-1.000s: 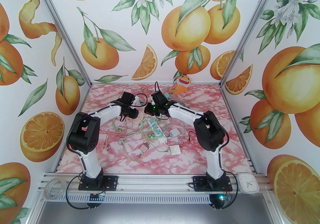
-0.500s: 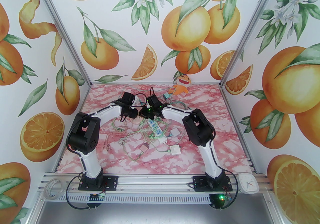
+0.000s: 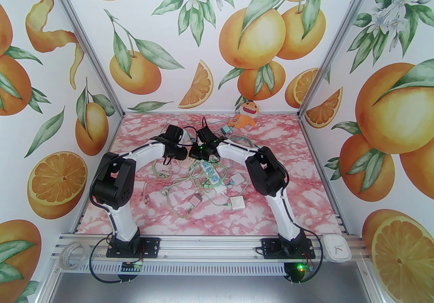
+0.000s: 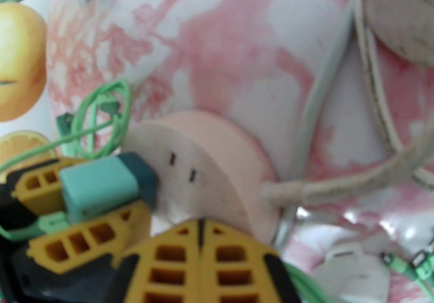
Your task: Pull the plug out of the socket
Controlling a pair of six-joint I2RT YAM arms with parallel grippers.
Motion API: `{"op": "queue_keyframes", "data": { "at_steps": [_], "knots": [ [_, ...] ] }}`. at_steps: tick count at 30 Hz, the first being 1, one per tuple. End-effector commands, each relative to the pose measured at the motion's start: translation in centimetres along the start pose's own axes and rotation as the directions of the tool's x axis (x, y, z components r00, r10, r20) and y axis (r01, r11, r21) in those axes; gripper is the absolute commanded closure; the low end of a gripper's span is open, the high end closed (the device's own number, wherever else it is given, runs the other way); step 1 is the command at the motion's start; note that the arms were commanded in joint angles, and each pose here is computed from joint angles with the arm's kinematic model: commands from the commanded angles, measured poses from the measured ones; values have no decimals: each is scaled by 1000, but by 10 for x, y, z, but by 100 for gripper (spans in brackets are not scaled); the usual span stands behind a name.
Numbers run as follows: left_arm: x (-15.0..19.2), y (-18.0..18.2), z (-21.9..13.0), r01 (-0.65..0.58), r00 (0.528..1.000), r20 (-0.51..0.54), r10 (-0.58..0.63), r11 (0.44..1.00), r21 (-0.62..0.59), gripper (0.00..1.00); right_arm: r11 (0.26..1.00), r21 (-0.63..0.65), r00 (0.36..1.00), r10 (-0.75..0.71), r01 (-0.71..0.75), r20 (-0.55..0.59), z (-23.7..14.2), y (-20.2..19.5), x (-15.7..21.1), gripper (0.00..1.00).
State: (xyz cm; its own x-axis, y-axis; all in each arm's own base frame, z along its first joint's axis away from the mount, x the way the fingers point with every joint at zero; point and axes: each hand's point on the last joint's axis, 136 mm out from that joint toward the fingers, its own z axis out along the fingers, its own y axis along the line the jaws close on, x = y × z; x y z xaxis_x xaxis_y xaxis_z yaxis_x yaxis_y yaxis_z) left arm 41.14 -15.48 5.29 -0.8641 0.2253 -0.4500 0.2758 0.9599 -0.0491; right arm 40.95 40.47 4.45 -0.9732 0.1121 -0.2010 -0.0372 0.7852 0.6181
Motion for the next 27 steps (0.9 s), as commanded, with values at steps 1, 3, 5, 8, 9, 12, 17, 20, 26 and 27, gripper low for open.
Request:
{"op": "queue_keyframes", "data": {
  "at_steps": [1,3,5,8,9,12,17,20,26,27],
  "knots": [
    [-13,-7,-18,-18,999,46,18,1000,-15,84,970,244,996,-5,25,-84,15,-64,30,100],
    [-13,-10,-19,-47,997,53,49,998,-42,84,967,253,995,-5,31,-102,18,-67,32,100],
    [-12,-13,-20,-83,994,63,88,993,-84,84,966,255,993,-6,35,-115,20,-68,35,100],
    [-11,-16,-22,-96,991,82,104,991,-96,85,963,268,992,-7,39,-122,20,-71,38,100],
    [-10,-16,-22,-90,992,85,98,992,-94,86,960,278,992,-7,43,-127,20,-74,38,100],
    [-10,-18,-22,-75,994,78,81,995,-72,86,957,287,991,-10,49,-136,20,-76,39,100],
    [-18,-17,-26,24,996,81,-26,999,26,87,954,296,989,-12,55,-146,20,-79,42,100],
    [-24,-9,-31,85,992,88,-90,995,56,87,952,299,989,-15,60,-149,20,-79,43,100],
    [-26,-1,-35,155,982,89,-165,981,116,87,953,298,989,-19,62,-144,18,-77,42,100],
    [-26,-1,-35,150,983,88,-160,982,114,87,953,298,989,-18,61,-144,19,-77,42,100]
  ]
}}
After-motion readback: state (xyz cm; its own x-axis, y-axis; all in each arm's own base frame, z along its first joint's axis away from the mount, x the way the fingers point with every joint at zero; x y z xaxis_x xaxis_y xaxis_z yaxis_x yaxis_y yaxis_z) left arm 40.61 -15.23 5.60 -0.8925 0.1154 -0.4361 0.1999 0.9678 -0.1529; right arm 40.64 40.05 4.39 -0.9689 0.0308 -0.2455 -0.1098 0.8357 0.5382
